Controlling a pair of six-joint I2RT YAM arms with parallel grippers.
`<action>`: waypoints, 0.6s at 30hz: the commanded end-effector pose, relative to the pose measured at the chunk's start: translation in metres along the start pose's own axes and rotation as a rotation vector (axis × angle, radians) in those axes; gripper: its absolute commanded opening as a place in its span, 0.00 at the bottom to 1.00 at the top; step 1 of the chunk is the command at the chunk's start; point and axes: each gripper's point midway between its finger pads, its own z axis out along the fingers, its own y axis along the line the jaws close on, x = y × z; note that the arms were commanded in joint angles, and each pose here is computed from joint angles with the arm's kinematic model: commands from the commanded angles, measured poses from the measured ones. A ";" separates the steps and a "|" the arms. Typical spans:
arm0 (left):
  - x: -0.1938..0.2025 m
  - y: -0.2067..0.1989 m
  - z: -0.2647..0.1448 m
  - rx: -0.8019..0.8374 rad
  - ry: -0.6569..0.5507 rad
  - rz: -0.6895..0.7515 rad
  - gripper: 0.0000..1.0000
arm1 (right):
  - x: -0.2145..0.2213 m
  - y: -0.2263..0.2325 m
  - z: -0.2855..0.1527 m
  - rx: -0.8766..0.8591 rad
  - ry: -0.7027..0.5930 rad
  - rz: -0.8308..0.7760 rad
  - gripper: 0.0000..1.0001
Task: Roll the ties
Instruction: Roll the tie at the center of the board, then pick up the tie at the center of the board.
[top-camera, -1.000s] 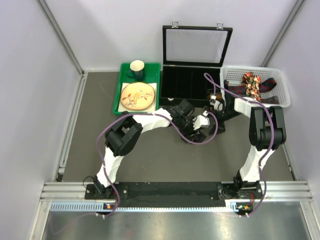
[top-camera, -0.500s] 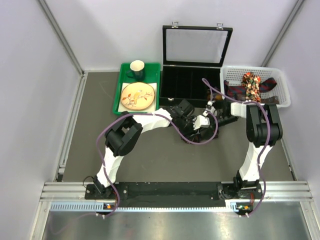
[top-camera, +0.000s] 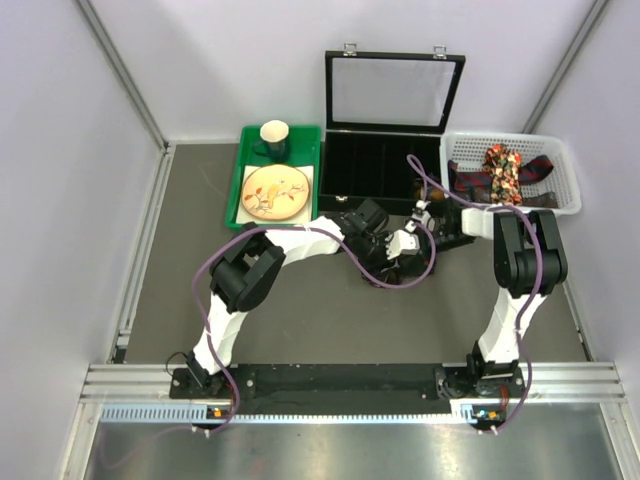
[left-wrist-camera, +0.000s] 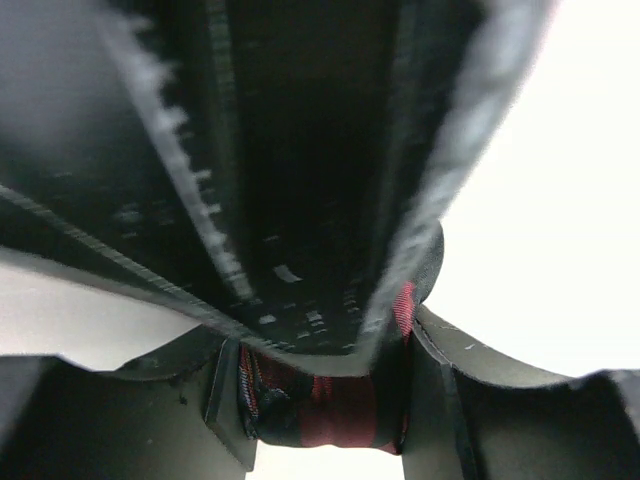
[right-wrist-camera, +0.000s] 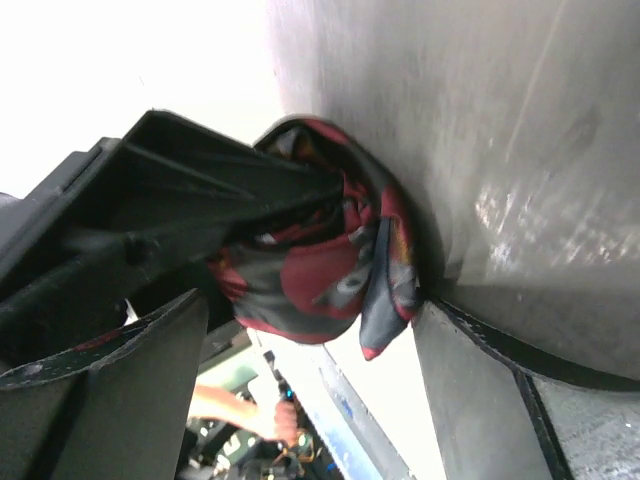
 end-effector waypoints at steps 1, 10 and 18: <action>0.097 -0.022 0.022 0.057 0.275 -0.143 0.32 | -0.023 0.006 -0.001 0.026 -0.081 -0.103 0.81; 0.097 -0.021 0.021 0.054 0.278 -0.148 0.31 | -0.003 0.015 0.002 -0.022 -0.007 -0.103 0.63; 0.096 -0.021 0.024 0.055 0.270 -0.161 0.31 | -0.005 0.025 0.007 -0.061 -0.020 -0.087 0.65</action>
